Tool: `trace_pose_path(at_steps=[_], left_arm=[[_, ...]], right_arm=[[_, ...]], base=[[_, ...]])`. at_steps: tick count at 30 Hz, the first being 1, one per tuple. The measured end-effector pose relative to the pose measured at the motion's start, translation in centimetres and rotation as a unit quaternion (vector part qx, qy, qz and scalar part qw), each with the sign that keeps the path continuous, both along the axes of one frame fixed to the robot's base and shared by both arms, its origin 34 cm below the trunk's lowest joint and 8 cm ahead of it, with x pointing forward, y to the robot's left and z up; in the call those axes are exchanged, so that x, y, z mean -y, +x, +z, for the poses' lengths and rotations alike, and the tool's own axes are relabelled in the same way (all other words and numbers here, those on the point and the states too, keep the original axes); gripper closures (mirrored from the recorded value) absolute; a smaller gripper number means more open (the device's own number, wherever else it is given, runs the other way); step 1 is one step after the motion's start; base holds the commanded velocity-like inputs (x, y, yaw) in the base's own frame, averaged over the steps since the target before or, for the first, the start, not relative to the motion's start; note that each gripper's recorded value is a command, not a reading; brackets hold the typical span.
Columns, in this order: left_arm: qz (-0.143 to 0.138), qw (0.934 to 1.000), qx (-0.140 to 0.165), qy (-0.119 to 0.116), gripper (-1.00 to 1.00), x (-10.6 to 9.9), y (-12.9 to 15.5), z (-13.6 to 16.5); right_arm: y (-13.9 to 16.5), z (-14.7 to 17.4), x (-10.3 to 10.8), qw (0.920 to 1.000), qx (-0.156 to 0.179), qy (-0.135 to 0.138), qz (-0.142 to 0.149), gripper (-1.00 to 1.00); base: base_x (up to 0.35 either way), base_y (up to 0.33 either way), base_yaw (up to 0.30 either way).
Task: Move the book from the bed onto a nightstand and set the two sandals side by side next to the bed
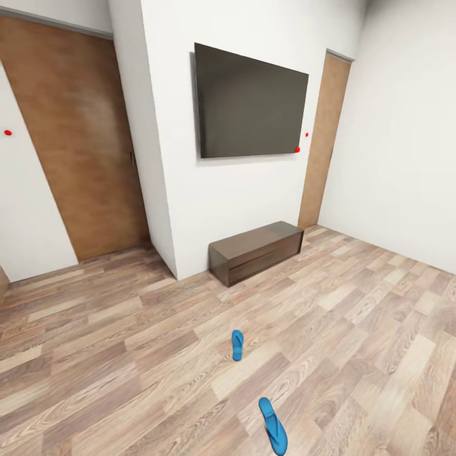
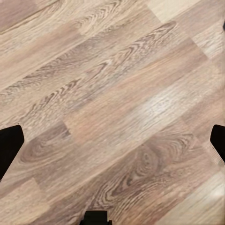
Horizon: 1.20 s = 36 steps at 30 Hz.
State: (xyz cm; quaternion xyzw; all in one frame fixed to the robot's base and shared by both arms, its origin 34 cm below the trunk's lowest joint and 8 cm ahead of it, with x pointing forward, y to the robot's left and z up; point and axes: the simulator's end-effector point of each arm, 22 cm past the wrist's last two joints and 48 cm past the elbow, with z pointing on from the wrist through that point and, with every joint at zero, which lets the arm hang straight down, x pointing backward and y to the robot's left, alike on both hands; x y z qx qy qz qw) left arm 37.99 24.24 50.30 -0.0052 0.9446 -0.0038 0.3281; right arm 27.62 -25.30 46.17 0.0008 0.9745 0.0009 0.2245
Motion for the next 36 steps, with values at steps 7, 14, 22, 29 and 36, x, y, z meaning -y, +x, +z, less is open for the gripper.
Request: trace_pose_path(at_steps=[7,14,22,29,36], left_arm=[[0.000,1.0000,0.000,0.000,-1.00,0.00,0.01,0.00],[0.000,1.0000,0.000,0.000,-1.00,0.00,0.01,-0.01],[0.000,1.0000,0.000,0.000,-1.00,0.00,0.01,-0.01],[0.000,1.0000,0.000,0.000,-1.00,0.00,0.00,0.00],[0.000,1.0000,0.000,0.000,-1.00,0.00,0.01,-0.01]], right_arm=[[0.00,-0.01,0.00,1.0000,0.000,0.000,0.000,-1.00],[0.01,-0.02,0.03,1.0000,0.000,-0.001,0.000,-1.00],[0.00,-0.01,0.04,1.0000,0.000,-0.001,-0.001,-1.00],[0.01,0.00,0.03,1.0000,0.000,-0.001,0.000,-1.00],[-0.01,-0.01,0.03,1.0000,0.000,-0.001,0.000,-1.00]], base=[[0.185,-0.012,0.000],[0.042,-0.001,0.125],[0.027,-0.016,0.266],[0.186,-0.117,0.060],[0.120,-0.023,0.004]])
